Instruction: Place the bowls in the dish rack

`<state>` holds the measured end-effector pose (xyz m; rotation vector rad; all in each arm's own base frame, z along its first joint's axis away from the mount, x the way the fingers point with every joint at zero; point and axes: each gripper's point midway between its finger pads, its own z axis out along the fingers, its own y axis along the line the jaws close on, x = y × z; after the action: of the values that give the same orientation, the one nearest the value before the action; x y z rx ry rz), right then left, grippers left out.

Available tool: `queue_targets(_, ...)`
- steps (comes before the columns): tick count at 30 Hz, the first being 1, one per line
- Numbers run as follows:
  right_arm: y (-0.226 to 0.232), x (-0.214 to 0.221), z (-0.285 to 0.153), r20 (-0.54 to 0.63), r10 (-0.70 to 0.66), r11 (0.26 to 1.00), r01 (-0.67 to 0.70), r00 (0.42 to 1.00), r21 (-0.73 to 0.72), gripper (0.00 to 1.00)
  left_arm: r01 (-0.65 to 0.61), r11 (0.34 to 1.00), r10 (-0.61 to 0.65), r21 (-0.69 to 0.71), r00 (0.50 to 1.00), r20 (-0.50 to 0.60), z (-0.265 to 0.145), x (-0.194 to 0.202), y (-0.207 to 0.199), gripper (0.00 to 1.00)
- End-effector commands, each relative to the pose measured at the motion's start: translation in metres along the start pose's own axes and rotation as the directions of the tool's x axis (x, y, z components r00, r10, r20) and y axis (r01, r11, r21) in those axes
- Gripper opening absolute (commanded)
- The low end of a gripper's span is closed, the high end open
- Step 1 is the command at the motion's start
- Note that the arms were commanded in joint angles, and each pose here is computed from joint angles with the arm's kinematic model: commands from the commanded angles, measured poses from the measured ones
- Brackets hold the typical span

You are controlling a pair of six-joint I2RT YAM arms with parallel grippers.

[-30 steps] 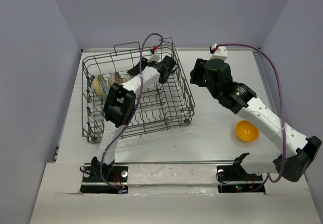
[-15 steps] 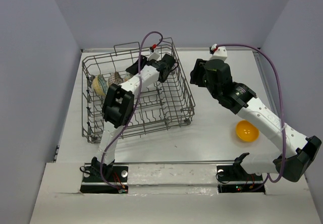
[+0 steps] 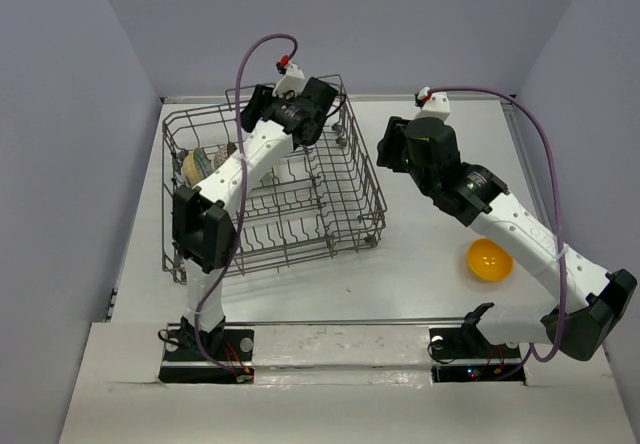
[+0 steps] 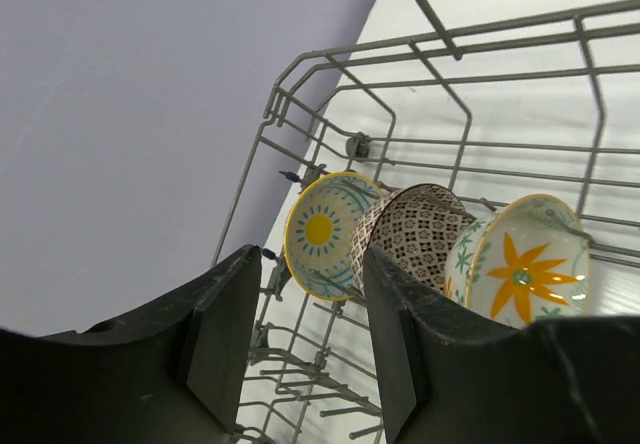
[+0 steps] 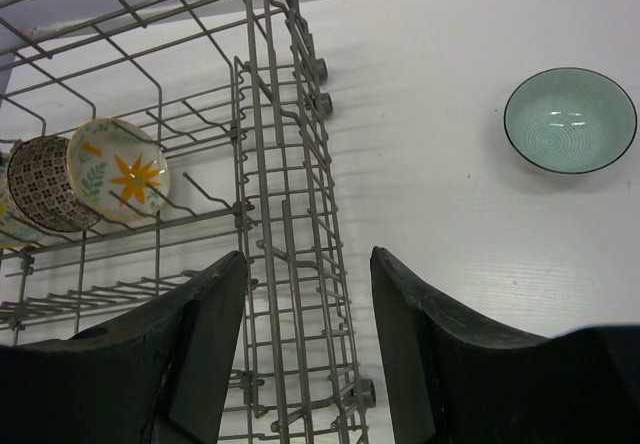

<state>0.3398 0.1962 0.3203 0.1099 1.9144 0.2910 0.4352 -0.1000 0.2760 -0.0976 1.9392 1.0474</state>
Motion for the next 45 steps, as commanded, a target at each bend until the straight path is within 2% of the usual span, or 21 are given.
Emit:
queue_targets(1, 0.000, -0.033, -0.012, 0.098, 0.034, 0.999, -0.034, 0.995, 0.002, 0.59, 0.242, 0.954, -0.252, 0.176, 0.967, 0.035, -0.032, -0.033, 0.040, 0.58)
queue_targets(5, -0.025, -0.035, -0.021, 0.135, 0.031, 0.994, -0.044, 0.990, 0.099, 0.61, 0.367, 0.848, -0.412, 0.383, 0.910, 0.040, -0.061, -0.044, 0.067, 0.59)
queue_targets(7, -0.038, -0.034, -0.027, 0.148, 0.026, 0.987, -0.049, 0.989, 0.150, 0.61, 0.384, 0.815, -0.440, 0.433, 0.897, 0.033, -0.068, -0.039, 0.069, 0.59)
queue_targets(9, -0.060, -0.033, -0.037, 0.165, 0.025, 0.973, -0.062, 0.986, 0.223, 0.63, 0.428, 0.753, -0.510, 0.499, 0.860, 0.033, -0.081, -0.042, 0.086, 0.59)
queue_targets(11, -0.079, -0.032, -0.041, 0.171, 0.030, 0.957, -0.078, 0.985, 0.281, 0.64, 0.423, 0.726, -0.515, 0.542, 0.857, 0.022, -0.086, -0.029, 0.083, 0.59)
queue_targets(12, -0.094, -0.034, -0.045, 0.185, 0.044, 0.943, -0.102, 0.982, 0.316, 0.64, 0.438, 0.679, -0.552, 0.589, 0.834, 0.018, -0.095, -0.030, 0.093, 0.59)
queue_targets(14, -0.130, -0.025, -0.043, 0.161, 0.046, 0.908, -0.109, 0.986, 0.404, 0.65, 0.439, 0.651, -0.566, 0.619, 0.825, 0.010, -0.098, -0.020, 0.088, 0.59)
queue_targets(15, -0.144, -0.021, -0.042, 0.151, 0.055, 0.896, -0.116, 0.987, 0.428, 0.66, 0.451, 0.618, -0.594, 0.644, 0.805, 0.007, -0.104, -0.020, 0.096, 0.59)
queue_targets(16, -0.156, -0.006, -0.036, 0.098, 0.069, 0.895, -0.105, 0.993, 0.434, 0.66, 0.449, 0.601, -0.602, 0.661, 0.799, 0.004, -0.106, -0.014, 0.095, 0.60)
queue_targets(18, -0.183, 0.000, -0.036, 0.102, 0.123, 0.862, -0.158, 0.987, 0.481, 0.67, 0.453, 0.593, -0.607, 0.665, 0.795, 0.000, -0.106, -0.009, 0.094, 0.61)
queue_targets(23, -0.207, 0.035, -0.024, 0.042, 0.281, 0.831, -0.264, 0.959, 0.490, 0.69, 0.437, 0.581, -0.591, 0.687, 0.807, -0.013, -0.107, 0.006, 0.081, 0.61)
queue_targets(24, -0.208, 0.052, -0.020, 0.002, 0.324, 0.830, -0.285, 0.946, 0.479, 0.69, 0.438, 0.574, -0.594, 0.692, 0.804, -0.017, -0.107, 0.008, 0.082, 0.61)
queue_targets(30, -0.235, 0.094, -0.026, -0.034, 0.515, 0.746, -0.429, 0.857, 0.509, 0.68, 0.428, 0.561, -0.589, 0.708, 0.808, -0.022, -0.108, 0.019, 0.074, 0.62)
queue_targets(38, -0.247, 0.152, -0.039, -0.142, 0.605, 0.666, -0.401, 0.783, 0.630, 0.67, 0.432, 0.558, -0.591, 0.708, 0.806, -0.025, -0.108, 0.022, 0.072, 0.62)
queue_targets(45, -0.263, 0.177, -0.052, -0.127, 0.658, 0.564, -0.374, 0.742, 0.737, 0.63, 0.426, 0.561, -0.582, 0.710, 0.813, -0.028, -0.107, 0.023, 0.067, 0.62)
